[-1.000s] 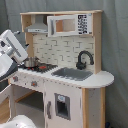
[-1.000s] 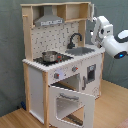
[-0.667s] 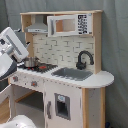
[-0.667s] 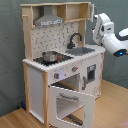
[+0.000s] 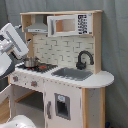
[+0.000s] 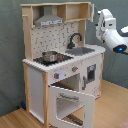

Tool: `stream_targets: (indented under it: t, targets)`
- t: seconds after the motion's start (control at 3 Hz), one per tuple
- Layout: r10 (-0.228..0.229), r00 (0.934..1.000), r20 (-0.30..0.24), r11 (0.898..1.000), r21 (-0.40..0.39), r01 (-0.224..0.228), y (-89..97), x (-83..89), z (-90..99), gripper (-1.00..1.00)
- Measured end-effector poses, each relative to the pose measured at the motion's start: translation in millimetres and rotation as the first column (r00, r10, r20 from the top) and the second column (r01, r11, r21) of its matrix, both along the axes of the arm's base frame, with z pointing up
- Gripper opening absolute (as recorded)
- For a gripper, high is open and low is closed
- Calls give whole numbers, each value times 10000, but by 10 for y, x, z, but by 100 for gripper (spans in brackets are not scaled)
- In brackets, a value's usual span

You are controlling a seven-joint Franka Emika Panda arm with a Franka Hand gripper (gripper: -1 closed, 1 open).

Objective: Play with the kitchen

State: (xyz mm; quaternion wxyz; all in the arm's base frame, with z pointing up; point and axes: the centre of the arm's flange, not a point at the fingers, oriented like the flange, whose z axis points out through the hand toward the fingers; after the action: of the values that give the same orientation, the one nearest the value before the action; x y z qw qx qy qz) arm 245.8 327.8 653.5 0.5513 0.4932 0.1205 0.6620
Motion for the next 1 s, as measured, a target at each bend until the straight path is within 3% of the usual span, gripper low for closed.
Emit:
stream_targets:
  t: [0.67, 1.0]
  targets:
    - [-1168, 9931, -108, 9925, 355, 1171, -171, -154, 230, 100]
    - [-1904, 9814, -235, 9801, 517, 1914, -302, -259, 354, 100]
